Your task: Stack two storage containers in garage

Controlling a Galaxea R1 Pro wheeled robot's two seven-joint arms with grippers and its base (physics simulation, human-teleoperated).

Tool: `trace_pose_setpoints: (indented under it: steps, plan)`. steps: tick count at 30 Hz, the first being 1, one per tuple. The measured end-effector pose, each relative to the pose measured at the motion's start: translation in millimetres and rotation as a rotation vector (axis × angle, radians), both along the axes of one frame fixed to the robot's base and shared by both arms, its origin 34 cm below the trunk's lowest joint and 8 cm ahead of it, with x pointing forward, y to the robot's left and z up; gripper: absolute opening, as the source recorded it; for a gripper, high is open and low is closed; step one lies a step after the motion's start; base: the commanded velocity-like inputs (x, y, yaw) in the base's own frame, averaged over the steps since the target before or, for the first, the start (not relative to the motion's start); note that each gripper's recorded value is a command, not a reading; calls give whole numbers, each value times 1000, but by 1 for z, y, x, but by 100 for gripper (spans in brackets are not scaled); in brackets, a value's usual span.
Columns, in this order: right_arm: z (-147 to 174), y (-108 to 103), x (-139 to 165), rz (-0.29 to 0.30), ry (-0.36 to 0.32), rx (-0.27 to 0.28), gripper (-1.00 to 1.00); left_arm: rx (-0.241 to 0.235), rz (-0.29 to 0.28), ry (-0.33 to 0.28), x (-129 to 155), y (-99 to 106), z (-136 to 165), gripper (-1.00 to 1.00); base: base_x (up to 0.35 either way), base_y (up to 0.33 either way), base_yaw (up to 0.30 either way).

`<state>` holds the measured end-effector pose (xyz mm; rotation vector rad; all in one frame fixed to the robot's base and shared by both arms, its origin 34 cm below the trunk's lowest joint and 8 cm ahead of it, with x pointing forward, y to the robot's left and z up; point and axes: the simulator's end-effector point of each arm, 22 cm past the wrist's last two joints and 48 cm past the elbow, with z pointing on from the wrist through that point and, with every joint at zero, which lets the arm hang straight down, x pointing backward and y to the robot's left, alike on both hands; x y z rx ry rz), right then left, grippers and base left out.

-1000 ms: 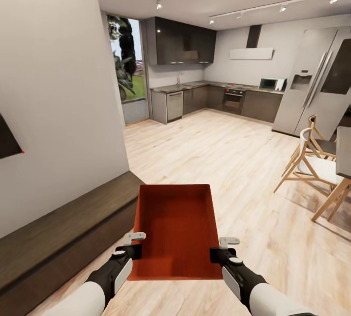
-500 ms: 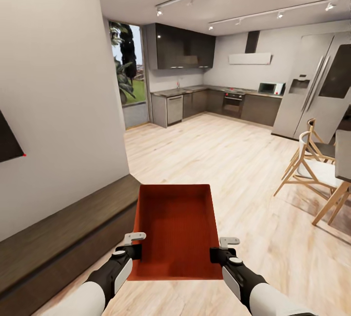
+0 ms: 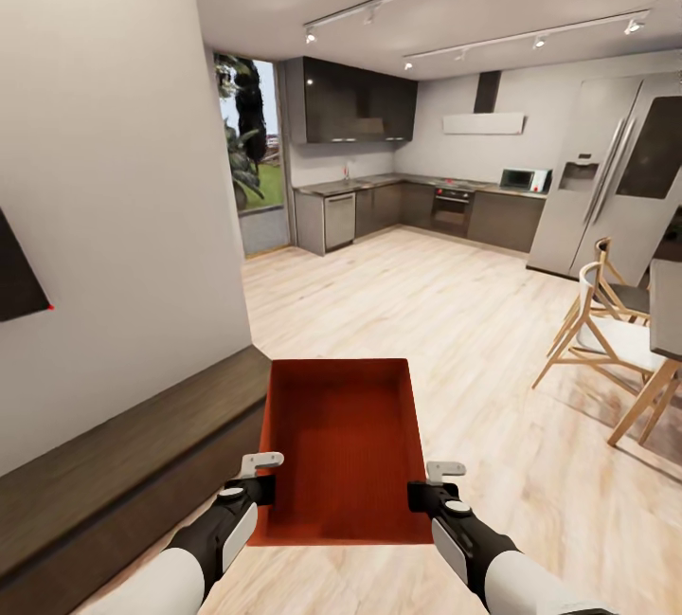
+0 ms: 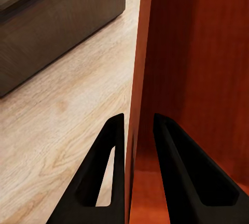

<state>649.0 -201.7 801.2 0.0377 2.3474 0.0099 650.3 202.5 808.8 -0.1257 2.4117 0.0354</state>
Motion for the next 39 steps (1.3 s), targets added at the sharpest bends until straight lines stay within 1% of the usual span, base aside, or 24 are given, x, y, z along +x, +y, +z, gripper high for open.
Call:
trace_pose_setpoints:
  steps: [39]
  plan:
    - [34,0,12,1,-62,-1,-100,0,1,-63,11,0,34,-100,0,0,0]
